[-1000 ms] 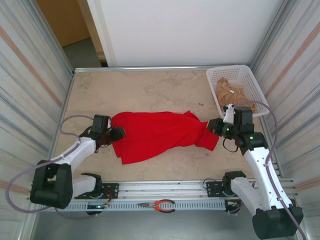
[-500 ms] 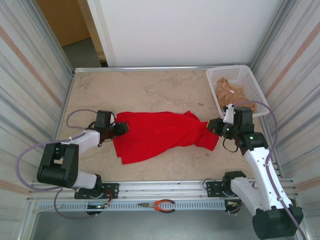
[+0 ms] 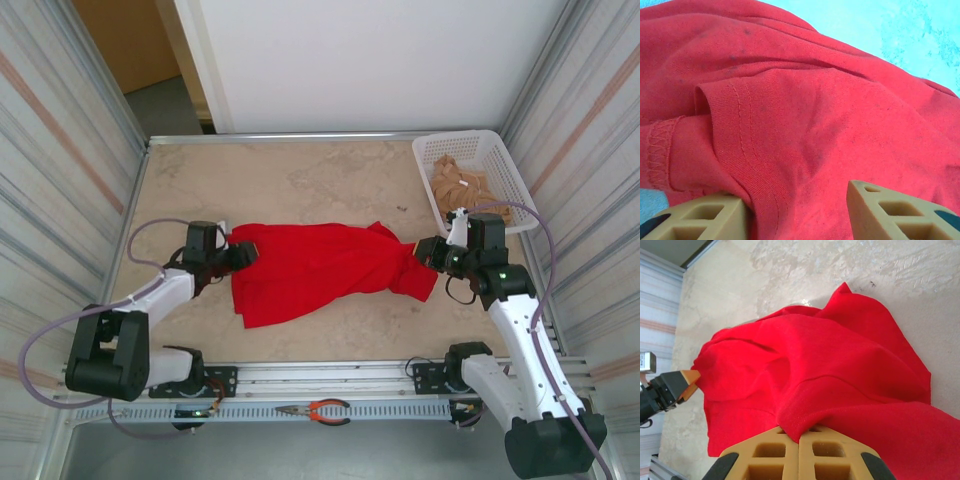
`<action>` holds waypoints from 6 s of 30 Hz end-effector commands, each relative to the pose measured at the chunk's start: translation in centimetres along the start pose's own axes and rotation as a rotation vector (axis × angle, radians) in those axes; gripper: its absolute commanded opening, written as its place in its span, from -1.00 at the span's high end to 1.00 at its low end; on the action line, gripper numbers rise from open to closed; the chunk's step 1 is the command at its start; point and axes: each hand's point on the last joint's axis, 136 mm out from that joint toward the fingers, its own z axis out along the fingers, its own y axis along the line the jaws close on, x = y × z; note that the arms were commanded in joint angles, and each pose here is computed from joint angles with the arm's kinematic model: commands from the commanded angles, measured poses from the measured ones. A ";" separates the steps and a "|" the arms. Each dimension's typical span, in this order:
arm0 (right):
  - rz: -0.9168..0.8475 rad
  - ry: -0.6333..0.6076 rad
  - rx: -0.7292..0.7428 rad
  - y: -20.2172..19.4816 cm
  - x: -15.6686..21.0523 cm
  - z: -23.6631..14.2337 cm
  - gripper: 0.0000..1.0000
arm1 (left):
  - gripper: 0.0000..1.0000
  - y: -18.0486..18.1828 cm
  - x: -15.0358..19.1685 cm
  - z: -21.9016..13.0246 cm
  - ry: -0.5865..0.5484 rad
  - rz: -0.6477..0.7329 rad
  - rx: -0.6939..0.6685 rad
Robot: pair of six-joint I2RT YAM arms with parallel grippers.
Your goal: Fold the inside-out t-shirt
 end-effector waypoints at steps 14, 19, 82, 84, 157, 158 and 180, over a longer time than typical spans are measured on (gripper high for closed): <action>-0.012 -0.032 -0.005 0.1 -0.6 -0.2 1.00 | -0.03 -2.5 -1.5 -0.2 -0.049 0.038 0.088; -0.010 -0.029 -0.009 0.1 -0.7 0.0 1.00 | -0.04 -1.4 0.7 0.2 -0.027 0.022 0.068; 0.021 0.047 -0.010 -1.4 0.7 -0.2 1.00 | 1.00 -11.9 -11.2 -15.1 -0.272 -0.085 0.456; 0.042 0.077 0.027 -2.6 1.4 0.6 1.00 | 1.00 -10.8 -10.6 -14.2 -0.257 -0.113 0.417; -0.087 -0.022 -0.136 8.2 -2.7 -6.8 1.00 | 1.00 -15.2 -16.6 -20.5 -0.271 -0.175 0.591; -0.086 -0.012 -0.150 8.3 -2.2 -6.8 1.00 | 1.00 -15.3 -16.4 -20.5 -0.266 -0.184 0.594; 0.056 0.048 0.531 -9.2 0.8 -1.3 0.38 | 1.00 -8.0 -12.3 -13.0 -0.159 -0.288 0.373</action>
